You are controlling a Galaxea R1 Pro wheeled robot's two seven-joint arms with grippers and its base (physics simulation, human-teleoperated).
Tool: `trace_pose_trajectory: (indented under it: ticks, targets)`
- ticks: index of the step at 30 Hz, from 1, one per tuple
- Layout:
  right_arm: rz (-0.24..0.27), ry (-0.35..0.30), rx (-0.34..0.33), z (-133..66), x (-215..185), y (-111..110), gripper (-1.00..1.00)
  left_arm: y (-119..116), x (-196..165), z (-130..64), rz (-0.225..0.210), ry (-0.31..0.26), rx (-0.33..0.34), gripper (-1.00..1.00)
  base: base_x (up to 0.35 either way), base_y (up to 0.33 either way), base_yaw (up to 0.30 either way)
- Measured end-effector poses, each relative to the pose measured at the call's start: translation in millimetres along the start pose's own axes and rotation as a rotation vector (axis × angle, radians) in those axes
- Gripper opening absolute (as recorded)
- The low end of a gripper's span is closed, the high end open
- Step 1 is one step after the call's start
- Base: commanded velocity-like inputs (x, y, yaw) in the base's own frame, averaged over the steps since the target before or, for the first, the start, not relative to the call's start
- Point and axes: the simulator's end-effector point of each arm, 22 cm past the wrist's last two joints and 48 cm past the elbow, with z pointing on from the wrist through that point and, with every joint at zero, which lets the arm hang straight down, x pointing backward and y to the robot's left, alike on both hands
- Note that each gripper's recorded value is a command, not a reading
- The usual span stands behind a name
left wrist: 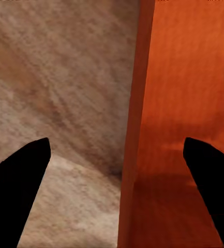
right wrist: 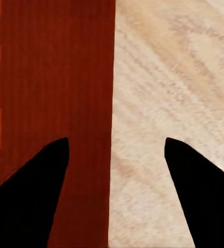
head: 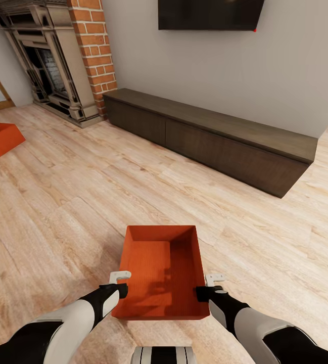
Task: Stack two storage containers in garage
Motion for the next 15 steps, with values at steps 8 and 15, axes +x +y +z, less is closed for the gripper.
trace_pose_trajectory:
  ticks: [8,15]
  targets:
    - [0.005,0.001,-0.004,0.0,-0.1,0.6,-1.0,-4.2,1.8,-1.1,-0.017,0.005,-0.006,-1.0,0.0,0.0,0.0]
    - [0.005,0.0,-0.003,0.1,-0.1,-0.1,-1.0,-5.2,2.7,-1.3,-0.017,0.009,-0.005,-1.0,0.0,0.0,0.0]
